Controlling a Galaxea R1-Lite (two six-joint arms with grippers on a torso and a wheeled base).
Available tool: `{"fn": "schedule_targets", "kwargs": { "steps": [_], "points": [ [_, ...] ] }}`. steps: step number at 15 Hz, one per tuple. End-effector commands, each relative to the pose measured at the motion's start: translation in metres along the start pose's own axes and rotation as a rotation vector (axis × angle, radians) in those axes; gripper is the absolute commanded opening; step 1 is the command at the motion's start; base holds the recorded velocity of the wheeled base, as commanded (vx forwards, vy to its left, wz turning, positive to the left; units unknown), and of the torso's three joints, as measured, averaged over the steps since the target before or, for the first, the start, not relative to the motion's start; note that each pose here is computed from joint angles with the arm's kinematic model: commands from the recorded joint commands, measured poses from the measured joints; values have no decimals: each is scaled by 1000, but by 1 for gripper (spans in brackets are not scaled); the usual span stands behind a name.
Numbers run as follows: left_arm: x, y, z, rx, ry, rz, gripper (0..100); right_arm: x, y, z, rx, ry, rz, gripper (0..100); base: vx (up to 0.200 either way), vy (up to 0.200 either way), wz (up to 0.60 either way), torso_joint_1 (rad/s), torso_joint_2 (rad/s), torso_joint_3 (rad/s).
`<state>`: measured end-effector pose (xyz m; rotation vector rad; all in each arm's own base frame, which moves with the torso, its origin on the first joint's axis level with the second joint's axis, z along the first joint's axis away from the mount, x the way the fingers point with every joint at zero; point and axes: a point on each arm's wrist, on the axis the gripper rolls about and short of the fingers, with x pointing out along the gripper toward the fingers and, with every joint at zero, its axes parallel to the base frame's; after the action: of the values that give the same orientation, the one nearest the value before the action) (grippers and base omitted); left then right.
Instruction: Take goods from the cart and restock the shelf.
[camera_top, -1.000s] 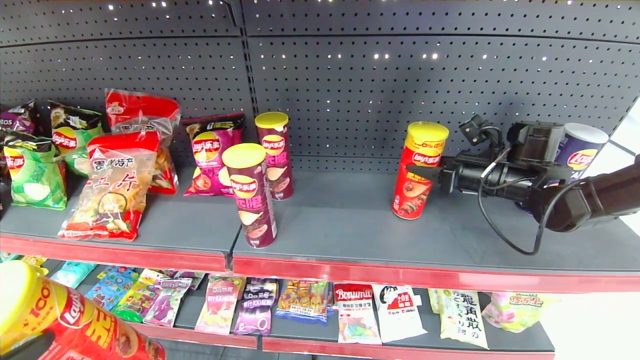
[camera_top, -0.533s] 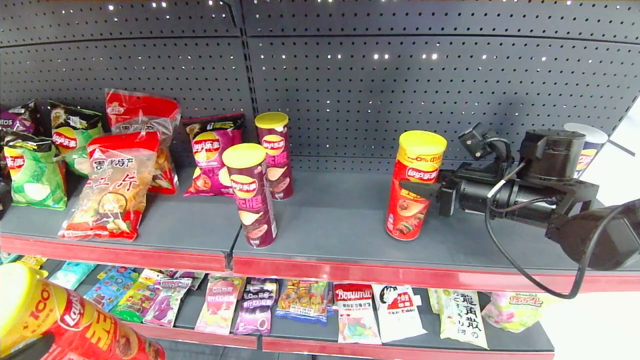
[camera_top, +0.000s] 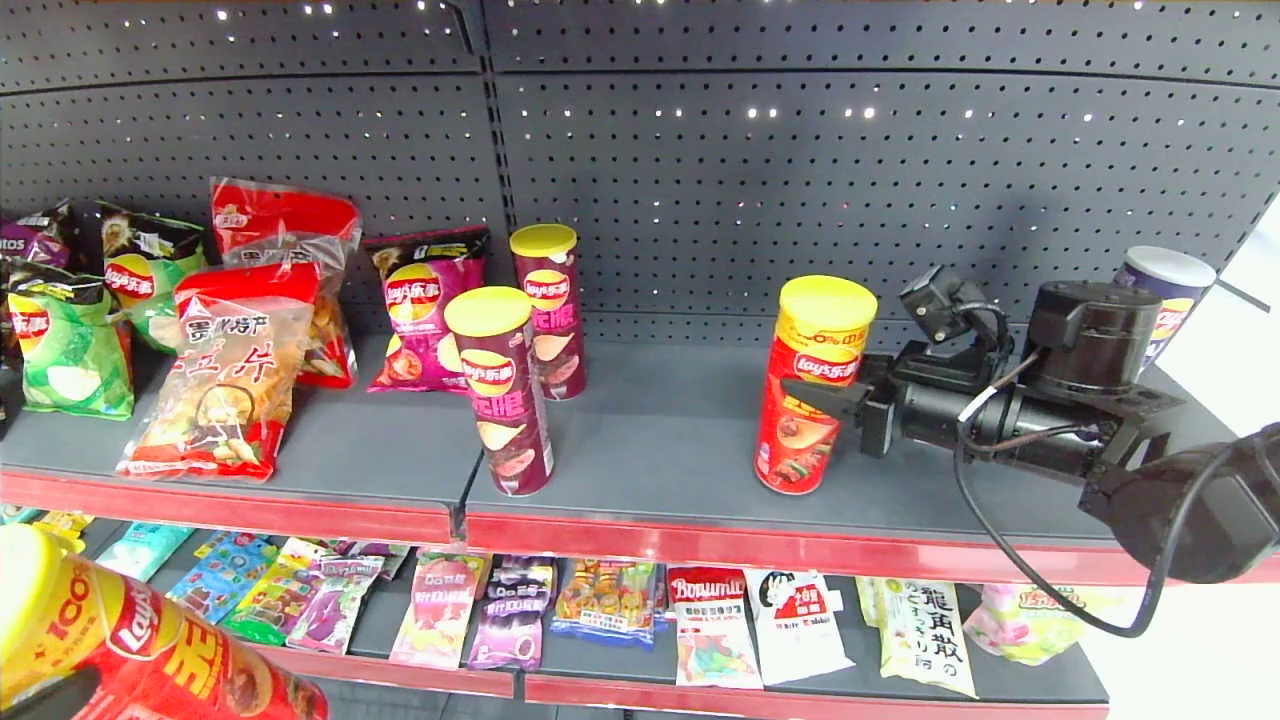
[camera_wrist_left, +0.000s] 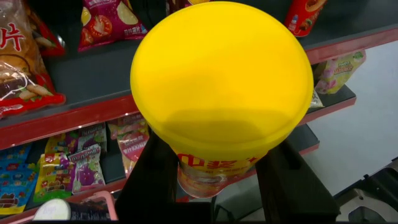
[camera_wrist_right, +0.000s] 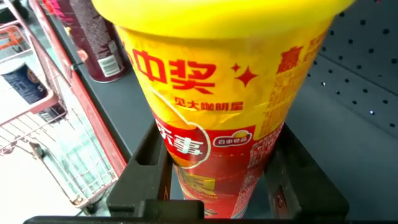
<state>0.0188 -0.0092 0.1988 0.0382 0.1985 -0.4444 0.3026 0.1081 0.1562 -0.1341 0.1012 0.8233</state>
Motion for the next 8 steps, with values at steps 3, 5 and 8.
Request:
{"fn": "schedule_targets", "kwargs": {
  "steps": [3,5,8],
  "points": [
    [-1,0,0,0,-3,0,0,2,1,-2,1,7,0,0,0,0,0,0,0,0],
    [-1,0,0,0,-3,0,0,3,0,-4,3,10,1,0,0,0,0,0,0,0],
    [-1,0,-1,1,-6,0,0,4,6,-7,5,13,15,0,0,0,0,0,0,0]
  ]
}}
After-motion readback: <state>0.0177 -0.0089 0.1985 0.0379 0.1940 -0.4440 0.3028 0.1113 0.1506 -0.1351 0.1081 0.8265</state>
